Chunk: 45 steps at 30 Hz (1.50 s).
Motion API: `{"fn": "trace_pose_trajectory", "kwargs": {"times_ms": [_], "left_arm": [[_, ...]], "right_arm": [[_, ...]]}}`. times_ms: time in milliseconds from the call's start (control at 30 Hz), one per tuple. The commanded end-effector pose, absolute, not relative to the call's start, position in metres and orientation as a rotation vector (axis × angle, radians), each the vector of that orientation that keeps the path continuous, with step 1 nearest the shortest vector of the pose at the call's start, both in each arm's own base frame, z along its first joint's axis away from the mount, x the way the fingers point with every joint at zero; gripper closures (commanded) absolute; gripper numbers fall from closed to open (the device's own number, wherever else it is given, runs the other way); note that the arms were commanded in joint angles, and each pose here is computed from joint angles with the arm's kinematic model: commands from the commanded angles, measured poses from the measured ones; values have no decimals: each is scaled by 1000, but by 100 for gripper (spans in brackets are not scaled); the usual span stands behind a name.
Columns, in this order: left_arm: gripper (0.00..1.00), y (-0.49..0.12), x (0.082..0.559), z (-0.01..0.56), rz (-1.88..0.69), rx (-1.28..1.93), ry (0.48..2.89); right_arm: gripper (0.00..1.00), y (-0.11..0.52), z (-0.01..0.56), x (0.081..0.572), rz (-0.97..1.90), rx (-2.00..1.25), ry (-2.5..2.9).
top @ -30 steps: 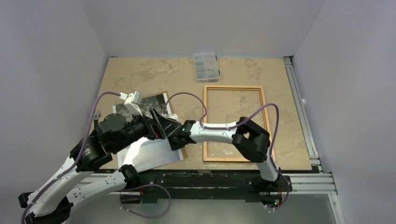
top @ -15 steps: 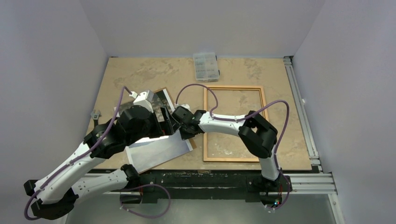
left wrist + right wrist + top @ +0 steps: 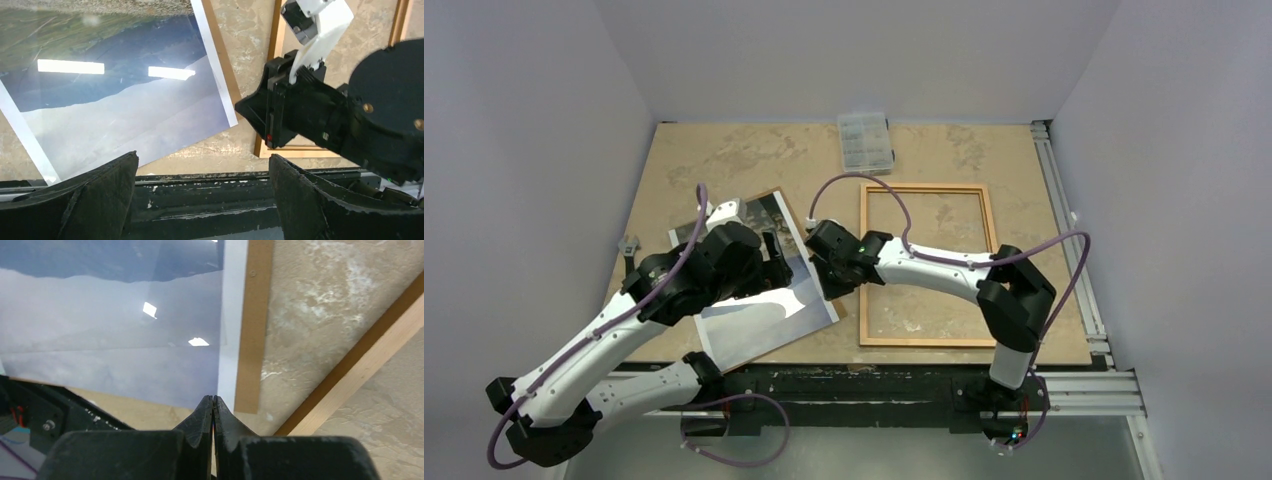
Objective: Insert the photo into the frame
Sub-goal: Move the photo frame item to the center of the board.
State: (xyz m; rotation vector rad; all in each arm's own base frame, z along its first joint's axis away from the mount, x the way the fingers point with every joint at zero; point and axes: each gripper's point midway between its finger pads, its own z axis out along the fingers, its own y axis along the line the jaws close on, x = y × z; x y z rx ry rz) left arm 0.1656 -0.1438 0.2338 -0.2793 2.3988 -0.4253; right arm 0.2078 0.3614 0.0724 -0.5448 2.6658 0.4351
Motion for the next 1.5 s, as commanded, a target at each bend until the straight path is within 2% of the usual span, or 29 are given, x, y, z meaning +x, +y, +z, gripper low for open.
{"fn": "trace_pose_trajectory", "kwargs": {"times_ms": [0, 200, 367, 600, 833, 1200, 1467], "left_arm": [[1, -139, 169, 234, -406, -329, 2390], [1, -141, 167, 243, -470, -316, 2358], [1, -138, 165, 248, -499, -320, 2333], [1, -133, 163, 251, -498, -327, 2318], [1, -118, 162, 250, -431, -386, 2303], [1, -86, 157, 241, -262, -473, 2303], [0, -95, 164, 219, -159, -424, 2377]], "right_arm": [[100, 389, 83, 174, 610, -683, 2631], [100, 417, 63, 125, 583, -841, 2651], [100, 423, 36, 107, 544, -840, 2693], [100, 412, 8, 120, 375, -743, 2723], [100, 385, 5, 156, 221, -571, 2698], [100, 351, 3, 210, 241, -383, 2730], [100, 359, 34, 203, 438, -462, 2692]]}}
